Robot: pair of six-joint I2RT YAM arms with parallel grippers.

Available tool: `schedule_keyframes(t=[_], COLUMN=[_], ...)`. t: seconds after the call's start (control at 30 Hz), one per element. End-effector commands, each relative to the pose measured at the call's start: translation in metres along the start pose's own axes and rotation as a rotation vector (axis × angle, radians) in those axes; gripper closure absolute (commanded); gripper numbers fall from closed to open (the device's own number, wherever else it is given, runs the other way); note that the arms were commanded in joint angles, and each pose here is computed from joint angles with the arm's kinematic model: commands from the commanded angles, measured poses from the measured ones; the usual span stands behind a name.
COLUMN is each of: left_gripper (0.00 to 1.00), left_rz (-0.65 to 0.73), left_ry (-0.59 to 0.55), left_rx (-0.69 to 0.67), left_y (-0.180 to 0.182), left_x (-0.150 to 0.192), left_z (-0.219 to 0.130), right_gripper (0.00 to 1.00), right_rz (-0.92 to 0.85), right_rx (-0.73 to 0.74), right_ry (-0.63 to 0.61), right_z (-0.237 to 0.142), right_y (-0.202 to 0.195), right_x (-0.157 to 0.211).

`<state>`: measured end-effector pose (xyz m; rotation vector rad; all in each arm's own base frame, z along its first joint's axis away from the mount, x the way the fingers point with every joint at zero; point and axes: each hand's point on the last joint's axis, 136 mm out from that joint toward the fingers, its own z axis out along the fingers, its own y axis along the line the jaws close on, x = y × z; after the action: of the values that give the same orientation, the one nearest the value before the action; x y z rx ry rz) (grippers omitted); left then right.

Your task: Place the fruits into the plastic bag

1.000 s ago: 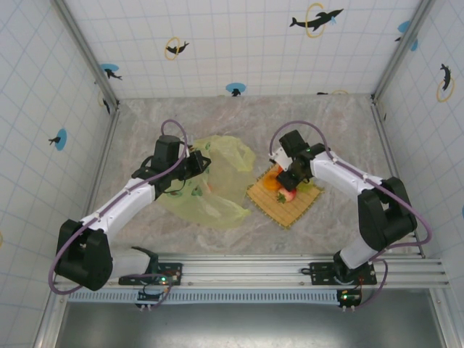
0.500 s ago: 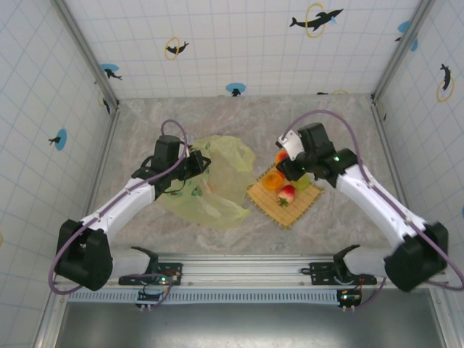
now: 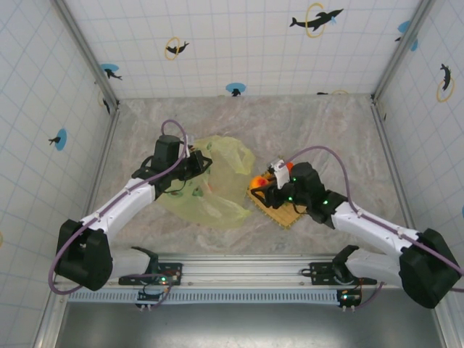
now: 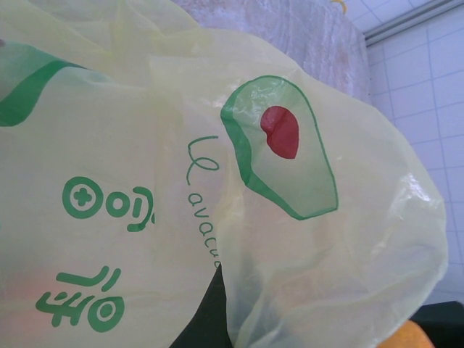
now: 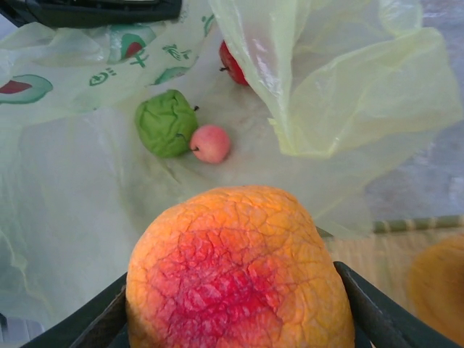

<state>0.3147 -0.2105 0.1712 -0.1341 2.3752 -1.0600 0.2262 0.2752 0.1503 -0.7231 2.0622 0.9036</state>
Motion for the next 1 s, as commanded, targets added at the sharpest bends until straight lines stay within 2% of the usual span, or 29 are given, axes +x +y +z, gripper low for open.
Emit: schedule_keyframes(t=[0.0, 0.27, 0.5, 0.77, 0.97], left_gripper=[1.0, 1.0, 1.0, 1.0, 1.0], left_rz=[-0.015, -0.037, -0.026, -0.029, -0.022], left_ry=[0.004, 0.016, 0.034, 0.04, 0.042], left_rx=[0.059, 0.07, 0.078, 0.092, 0.092], left_y=[-0.013, -0.014, -0.015, -0.02, -0.021], left_x=[0.001, 0.004, 0.007, 0.005, 0.003], left_z=[-0.001, -0.001, -0.001, 0.001, 0.0], right_gripper=[0.37, 0.37, 0.38, 0.38, 0.38], right_rz=[0.064, 0.07, 0.065, 0.073, 0.059], right_rx=[-0.043, -0.111, -0.131, -0.047, 0.075], right_ry=[-0.129, -0.04, -0.027, -0.133, -0.198], right_z=[0.011, 0.047, 0.092, 0.135, 0.162], right_y=[0.014, 0.034, 0.043, 0.035, 0.018], right_x=[-0.019, 0.005, -0.001, -0.016, -0.023])
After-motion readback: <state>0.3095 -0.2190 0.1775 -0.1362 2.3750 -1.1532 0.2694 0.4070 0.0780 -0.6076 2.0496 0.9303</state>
